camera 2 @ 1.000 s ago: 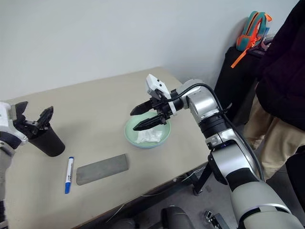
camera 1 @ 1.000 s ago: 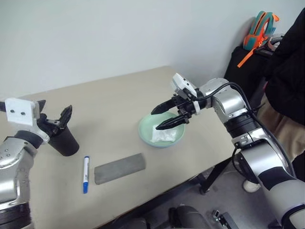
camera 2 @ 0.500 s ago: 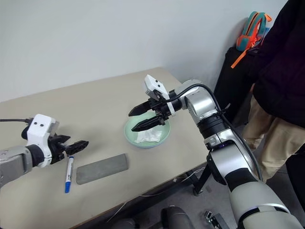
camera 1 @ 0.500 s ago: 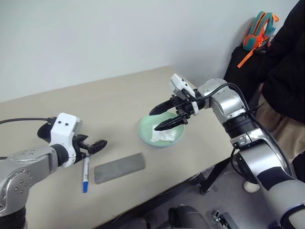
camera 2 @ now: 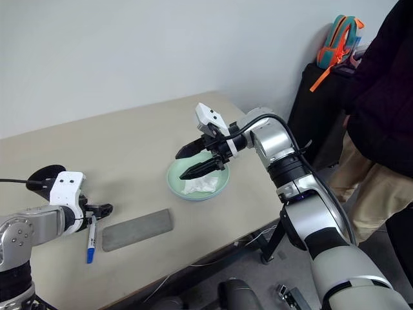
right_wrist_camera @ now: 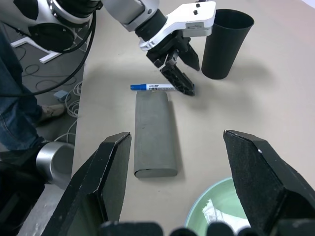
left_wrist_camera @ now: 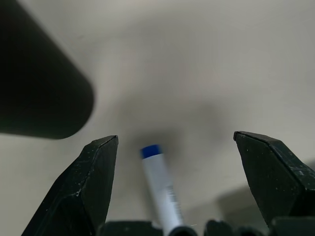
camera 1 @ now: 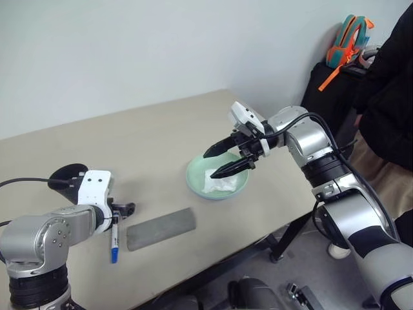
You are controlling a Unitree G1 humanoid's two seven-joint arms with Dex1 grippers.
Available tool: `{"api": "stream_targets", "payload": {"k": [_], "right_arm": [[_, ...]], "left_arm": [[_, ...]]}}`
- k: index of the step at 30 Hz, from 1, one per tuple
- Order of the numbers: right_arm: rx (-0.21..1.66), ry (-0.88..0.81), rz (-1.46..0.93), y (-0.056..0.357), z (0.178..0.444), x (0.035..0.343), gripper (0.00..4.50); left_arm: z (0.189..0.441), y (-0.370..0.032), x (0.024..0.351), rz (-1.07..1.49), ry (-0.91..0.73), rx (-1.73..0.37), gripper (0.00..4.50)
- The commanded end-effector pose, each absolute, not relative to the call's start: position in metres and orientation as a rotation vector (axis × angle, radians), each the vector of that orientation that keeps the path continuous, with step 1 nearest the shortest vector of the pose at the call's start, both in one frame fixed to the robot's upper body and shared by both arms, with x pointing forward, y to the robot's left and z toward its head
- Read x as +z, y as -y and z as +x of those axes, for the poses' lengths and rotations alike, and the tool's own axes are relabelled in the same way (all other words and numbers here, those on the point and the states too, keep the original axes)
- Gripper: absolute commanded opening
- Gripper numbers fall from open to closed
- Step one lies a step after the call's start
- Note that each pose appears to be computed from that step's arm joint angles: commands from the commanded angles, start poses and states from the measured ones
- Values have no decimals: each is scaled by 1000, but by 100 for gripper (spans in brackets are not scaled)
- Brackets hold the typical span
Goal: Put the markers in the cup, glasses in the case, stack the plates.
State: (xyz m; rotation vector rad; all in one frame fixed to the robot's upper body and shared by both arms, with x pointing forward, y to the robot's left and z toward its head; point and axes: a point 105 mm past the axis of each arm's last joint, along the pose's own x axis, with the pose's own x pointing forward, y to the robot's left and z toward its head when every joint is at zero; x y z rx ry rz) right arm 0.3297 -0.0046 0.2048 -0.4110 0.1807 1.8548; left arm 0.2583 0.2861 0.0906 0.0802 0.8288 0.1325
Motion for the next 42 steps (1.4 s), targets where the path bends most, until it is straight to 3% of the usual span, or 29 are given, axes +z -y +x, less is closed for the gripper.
{"api": "stream_targets", "payload": {"k": [1, 14, 17, 27, 35, 42], "right_arm": [[1866, -110, -437, 2, 328, 221, 325], [1867, -102, -439, 2, 327, 221, 325], [1867, -103, -440, 1, 327, 221, 325], [1860, -101, -444, 1, 329, 223, 325], [1858, -100, -446, 1, 329, 222, 325], [1861, -98, -445, 1, 329, 223, 325]], "left_arm": [[256, -295, 89, 98, -848, 191, 398], [242, -287, 58, 61, -959, 183, 398], [242, -286, 55, 61, -969, 184, 344], [239, -284, 52, 89, -1001, 169, 13], [247, -275, 65, 165, -979, 73, 12], [275, -230, 120, 186, -624, -276, 12]]}}
